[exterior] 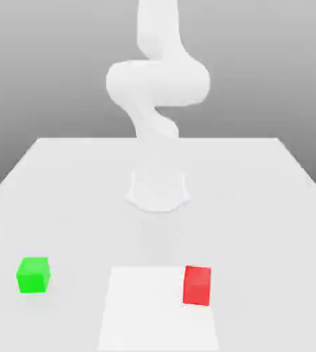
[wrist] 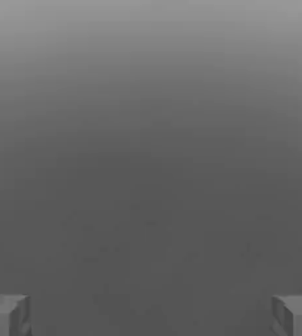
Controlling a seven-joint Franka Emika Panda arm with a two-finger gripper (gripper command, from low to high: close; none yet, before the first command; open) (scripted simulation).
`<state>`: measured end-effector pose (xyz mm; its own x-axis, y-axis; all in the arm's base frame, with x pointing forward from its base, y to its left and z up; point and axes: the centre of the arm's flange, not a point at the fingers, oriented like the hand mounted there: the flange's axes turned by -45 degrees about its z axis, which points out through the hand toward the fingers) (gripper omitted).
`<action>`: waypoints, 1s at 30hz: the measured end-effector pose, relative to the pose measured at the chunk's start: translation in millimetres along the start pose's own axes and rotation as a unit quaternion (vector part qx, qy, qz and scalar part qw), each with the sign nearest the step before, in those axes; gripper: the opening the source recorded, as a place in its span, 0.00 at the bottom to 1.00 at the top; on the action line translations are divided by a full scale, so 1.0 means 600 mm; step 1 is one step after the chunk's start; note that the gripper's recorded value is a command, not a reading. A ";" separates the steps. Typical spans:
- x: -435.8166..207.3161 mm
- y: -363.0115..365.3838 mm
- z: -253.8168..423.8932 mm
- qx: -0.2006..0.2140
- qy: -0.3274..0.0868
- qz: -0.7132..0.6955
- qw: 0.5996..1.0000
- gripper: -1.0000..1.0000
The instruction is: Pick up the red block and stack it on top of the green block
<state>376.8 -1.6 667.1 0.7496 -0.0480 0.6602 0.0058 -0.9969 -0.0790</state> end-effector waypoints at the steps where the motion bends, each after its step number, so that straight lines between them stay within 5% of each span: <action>1: -0.007 0.001 0.038 0.011 -0.017 0.007 1.000 0.50; 10: -0.136 -0.033 0.329 0.053 -0.167 0.054 0.983 0.50; 19: -0.348 -0.074 0.518 0.008 -0.293 0.070 0.953 0.50; 25: -0.487 -0.071 0.577 -0.056 -0.344 0.064 0.935 0.50; 30: -0.518 -0.065 0.610 -0.065 -0.344 0.062 0.935 0.50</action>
<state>385.7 75.6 191.8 0.9877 -0.1558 0.0111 -0.1558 -0.9878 -0.0010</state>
